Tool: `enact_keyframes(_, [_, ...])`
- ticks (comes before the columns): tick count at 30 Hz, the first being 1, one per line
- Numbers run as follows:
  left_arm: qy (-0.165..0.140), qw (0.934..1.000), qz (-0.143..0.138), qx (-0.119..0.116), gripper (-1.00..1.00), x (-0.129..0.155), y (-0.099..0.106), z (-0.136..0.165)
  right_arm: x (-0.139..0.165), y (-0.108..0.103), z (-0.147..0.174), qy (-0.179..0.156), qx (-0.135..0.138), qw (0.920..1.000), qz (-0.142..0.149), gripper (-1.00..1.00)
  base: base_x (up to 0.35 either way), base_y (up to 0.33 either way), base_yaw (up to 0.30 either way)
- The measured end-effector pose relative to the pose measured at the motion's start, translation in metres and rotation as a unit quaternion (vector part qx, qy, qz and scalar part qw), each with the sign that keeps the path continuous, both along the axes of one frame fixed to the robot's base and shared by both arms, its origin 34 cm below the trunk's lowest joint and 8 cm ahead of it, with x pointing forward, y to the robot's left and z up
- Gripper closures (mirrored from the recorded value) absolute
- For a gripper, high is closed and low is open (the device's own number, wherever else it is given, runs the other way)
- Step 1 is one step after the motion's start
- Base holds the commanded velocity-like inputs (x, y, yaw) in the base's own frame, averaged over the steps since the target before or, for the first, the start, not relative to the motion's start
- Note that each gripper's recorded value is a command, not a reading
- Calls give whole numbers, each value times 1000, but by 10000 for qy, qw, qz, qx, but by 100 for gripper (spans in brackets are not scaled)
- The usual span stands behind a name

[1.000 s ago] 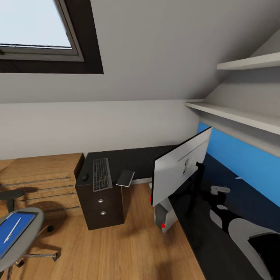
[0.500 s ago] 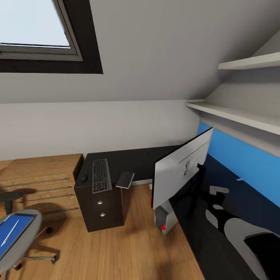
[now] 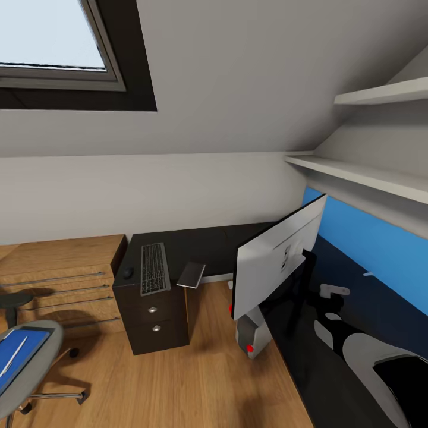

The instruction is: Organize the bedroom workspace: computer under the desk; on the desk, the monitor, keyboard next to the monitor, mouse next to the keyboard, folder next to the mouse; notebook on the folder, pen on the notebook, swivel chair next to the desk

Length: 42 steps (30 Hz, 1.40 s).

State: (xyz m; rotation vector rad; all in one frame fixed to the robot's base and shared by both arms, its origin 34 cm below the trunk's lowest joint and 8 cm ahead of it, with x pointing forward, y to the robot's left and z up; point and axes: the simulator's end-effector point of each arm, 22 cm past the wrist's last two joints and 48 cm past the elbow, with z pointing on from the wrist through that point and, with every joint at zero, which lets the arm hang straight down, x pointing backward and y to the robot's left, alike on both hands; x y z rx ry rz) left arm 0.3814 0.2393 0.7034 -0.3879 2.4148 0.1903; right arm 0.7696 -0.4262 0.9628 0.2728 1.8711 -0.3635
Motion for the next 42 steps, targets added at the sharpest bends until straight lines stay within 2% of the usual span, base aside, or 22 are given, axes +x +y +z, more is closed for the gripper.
enact_keyframes(34, [-27,10000,3,2,-100,11,1,-22,10,0,-20,-44,7,10000,5,-100,0,0,0])
enact_keyframes(42, [-8,10000,14,8,-100,9,2,-23,10,0,-20,-44,8,10000,4,-100,128,0,0])
